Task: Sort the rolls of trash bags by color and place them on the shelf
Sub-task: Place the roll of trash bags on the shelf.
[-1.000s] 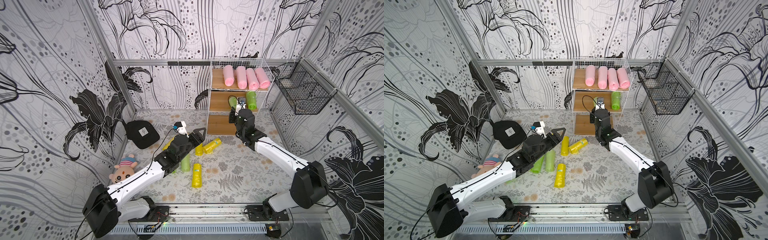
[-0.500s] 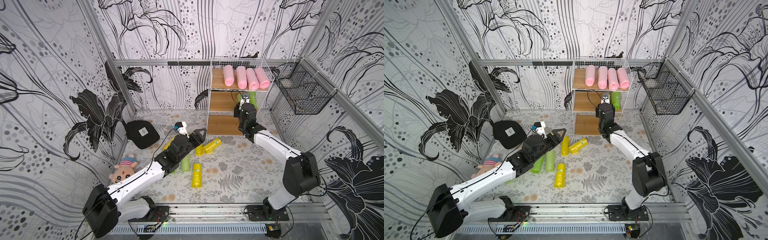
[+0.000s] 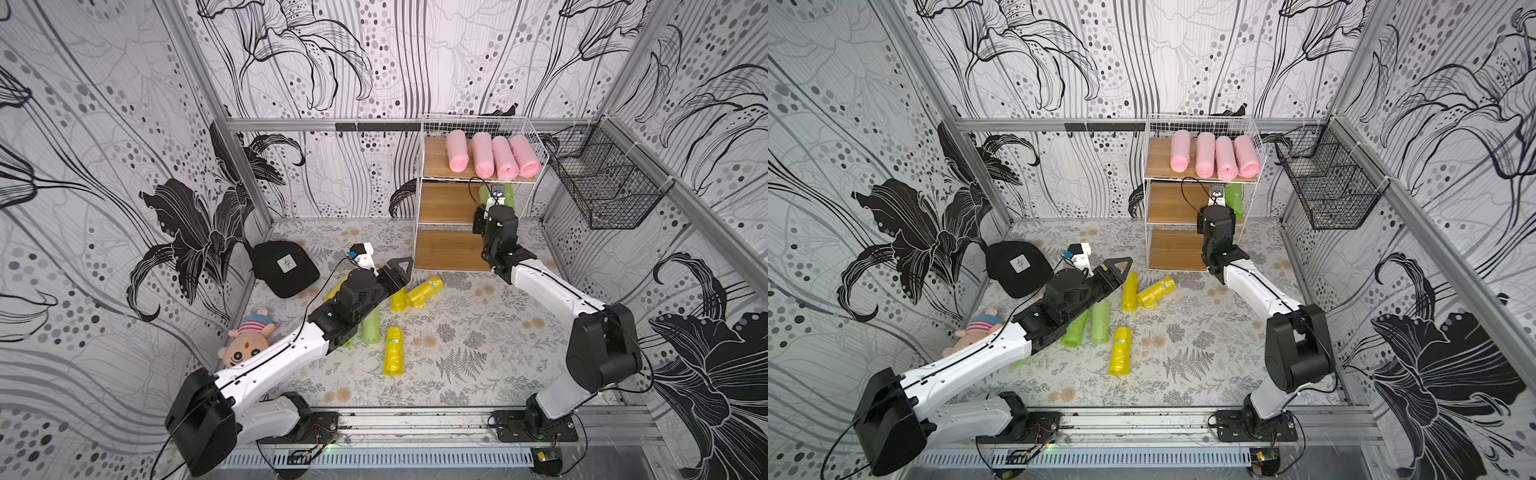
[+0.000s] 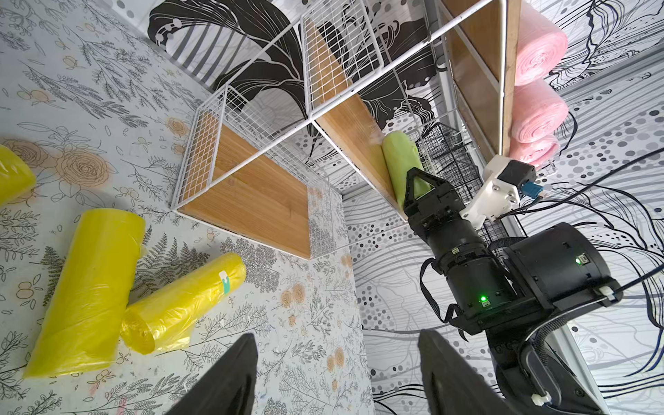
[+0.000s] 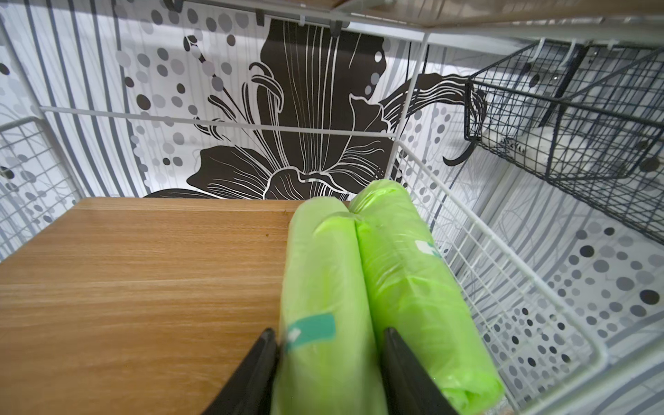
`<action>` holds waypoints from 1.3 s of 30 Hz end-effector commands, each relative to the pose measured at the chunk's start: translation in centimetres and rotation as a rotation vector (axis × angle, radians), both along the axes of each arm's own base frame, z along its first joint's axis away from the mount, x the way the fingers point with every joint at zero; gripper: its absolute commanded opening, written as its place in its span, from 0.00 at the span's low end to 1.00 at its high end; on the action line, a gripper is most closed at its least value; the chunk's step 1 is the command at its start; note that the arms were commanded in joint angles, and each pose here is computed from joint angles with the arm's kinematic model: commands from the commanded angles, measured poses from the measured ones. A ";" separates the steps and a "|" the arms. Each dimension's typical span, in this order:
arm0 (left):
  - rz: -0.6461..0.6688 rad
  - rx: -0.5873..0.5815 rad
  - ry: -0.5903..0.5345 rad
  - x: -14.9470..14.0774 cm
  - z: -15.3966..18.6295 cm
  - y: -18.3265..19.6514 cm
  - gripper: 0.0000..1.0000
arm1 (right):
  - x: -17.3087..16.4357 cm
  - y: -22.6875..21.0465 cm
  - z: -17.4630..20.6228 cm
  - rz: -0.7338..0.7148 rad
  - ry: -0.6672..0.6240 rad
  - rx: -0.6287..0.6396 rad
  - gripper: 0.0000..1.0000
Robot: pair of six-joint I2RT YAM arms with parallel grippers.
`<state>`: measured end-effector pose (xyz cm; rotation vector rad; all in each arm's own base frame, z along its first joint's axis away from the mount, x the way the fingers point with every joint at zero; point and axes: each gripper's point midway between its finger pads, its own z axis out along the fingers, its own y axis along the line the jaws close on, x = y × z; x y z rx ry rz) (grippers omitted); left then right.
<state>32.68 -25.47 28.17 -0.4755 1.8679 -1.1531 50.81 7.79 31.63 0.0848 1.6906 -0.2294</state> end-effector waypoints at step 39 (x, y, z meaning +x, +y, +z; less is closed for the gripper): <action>-0.022 0.684 0.432 -2.3 -16.6 10.0 0.74 | -17.7 3.9 -2.5 0.344 0.306 0.240 0.78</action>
